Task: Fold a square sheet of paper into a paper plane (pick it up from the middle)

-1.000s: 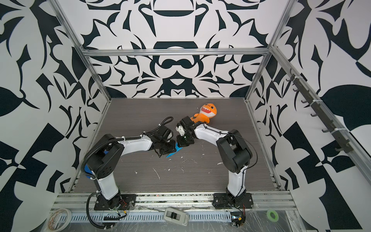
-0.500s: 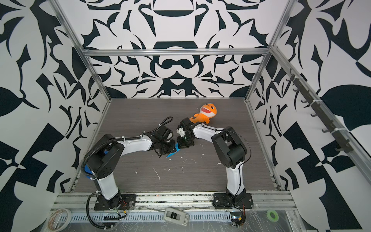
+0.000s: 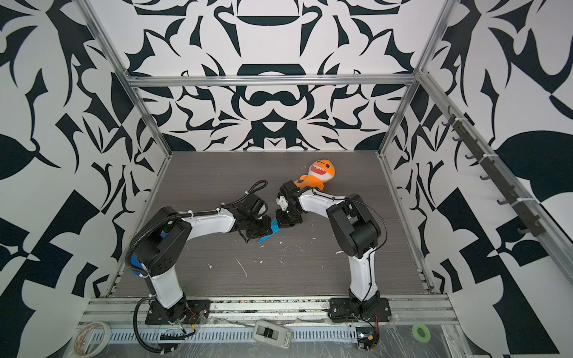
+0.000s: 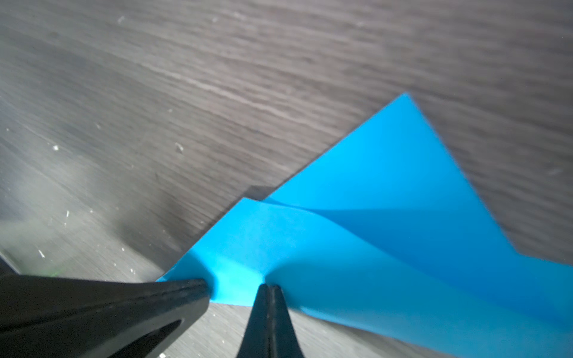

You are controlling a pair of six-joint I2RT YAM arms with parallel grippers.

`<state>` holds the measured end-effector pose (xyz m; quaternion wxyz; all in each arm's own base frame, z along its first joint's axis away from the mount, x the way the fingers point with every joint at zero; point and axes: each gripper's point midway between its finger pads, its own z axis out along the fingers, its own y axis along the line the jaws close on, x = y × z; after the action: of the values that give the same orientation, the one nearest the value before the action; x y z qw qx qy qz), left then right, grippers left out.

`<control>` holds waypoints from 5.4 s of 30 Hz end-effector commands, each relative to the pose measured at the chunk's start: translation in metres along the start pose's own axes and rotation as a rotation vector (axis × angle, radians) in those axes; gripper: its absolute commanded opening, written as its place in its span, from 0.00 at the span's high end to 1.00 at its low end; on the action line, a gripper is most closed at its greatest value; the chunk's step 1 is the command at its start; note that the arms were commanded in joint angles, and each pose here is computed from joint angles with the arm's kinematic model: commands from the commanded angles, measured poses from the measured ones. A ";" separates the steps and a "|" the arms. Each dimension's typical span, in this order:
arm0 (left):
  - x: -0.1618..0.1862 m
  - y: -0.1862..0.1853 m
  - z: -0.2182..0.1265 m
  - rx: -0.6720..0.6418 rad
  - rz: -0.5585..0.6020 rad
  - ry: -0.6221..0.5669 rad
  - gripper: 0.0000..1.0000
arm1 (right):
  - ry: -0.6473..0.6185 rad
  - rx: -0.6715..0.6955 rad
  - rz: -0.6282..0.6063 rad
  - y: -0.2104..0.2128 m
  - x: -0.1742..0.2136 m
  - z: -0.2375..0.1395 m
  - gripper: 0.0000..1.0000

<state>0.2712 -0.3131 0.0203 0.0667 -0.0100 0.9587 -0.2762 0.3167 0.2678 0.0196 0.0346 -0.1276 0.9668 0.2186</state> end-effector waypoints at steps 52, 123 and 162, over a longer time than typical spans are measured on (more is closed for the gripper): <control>0.019 0.016 0.001 -0.066 0.002 0.086 0.95 | -0.016 0.007 0.063 -0.004 0.005 0.000 1.00; 0.059 0.062 -0.036 -0.239 -0.166 0.083 0.84 | 0.061 0.126 0.107 -0.032 0.025 0.024 1.00; 0.063 0.075 -0.031 -0.348 -0.142 0.103 0.96 | 0.068 0.133 0.105 -0.033 0.026 0.026 1.00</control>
<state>0.2377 -0.2778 0.0190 0.0389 -0.0523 0.9791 -0.1926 0.3099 0.2692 0.0176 0.0266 -0.0927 0.9692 0.2268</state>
